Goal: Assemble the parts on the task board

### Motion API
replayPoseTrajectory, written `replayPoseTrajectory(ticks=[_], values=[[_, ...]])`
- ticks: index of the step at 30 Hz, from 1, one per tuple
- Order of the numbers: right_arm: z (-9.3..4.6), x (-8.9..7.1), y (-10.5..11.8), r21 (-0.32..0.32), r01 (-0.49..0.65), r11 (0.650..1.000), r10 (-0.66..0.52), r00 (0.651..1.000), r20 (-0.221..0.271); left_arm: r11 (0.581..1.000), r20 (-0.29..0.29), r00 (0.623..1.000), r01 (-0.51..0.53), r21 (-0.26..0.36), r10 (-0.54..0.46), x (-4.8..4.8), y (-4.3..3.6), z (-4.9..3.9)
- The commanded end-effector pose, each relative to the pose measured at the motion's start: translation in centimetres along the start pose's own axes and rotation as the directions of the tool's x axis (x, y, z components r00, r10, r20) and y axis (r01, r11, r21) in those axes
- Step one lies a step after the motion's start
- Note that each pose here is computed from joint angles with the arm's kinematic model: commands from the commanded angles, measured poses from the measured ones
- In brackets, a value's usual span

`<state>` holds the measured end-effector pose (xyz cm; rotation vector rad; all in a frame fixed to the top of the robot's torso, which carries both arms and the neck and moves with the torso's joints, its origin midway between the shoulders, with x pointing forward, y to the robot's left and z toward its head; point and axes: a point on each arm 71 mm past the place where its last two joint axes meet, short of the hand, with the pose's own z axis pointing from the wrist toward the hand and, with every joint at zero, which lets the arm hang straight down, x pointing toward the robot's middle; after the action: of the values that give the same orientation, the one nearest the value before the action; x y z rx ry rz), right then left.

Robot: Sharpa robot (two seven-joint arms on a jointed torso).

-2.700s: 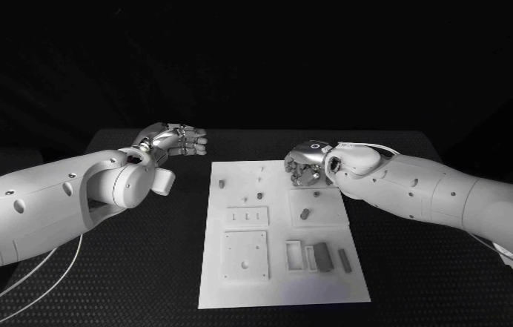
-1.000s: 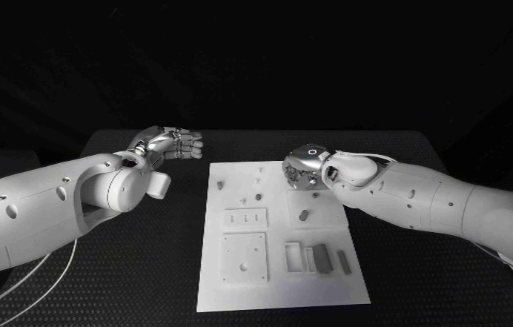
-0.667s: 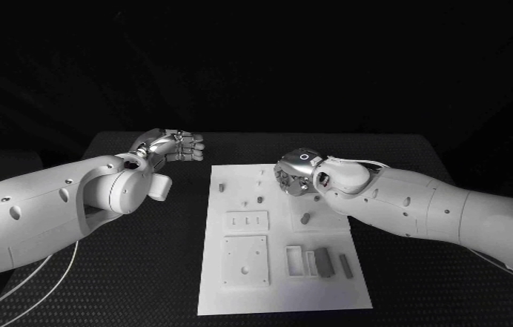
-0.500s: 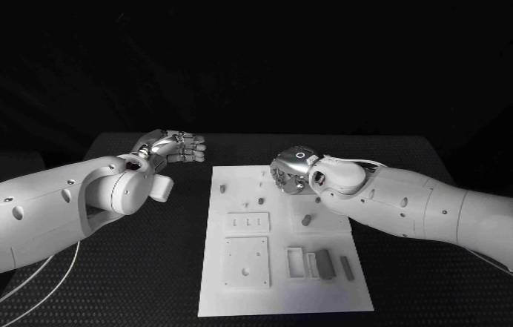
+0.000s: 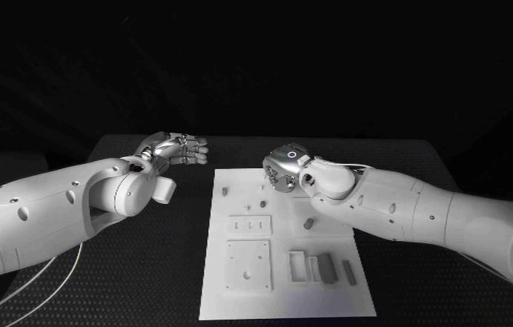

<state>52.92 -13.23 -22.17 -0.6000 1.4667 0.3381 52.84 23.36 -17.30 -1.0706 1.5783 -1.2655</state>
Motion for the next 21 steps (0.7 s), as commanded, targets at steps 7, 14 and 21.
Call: replayPoseTrajectory(ticks=[7, 14, 21], values=[[1.3, -0.4, 0.8, 0.002, 0.043, 0.999, -0.043, 0.997, 0.06, 1.0, -0.022, 1.0, -0.001, 0.012, 0.001, 0.47, -0.28, 0.25], [1.8, -0.3, 0.9, 0.001, 0.05, 0.999, -0.05, 0.997, 0.062, 1.0, -0.024, 1.0, -0.001, 0.013, 0.001, 0.57, -0.36, 0.31], [2.4, -0.1, 1.2, -0.003, 0.059, 0.998, -0.059, 0.997, 0.056, 1.0, -0.027, 1.0, -0.002, 0.017, 0.002, 0.67, -0.57, 0.38]])
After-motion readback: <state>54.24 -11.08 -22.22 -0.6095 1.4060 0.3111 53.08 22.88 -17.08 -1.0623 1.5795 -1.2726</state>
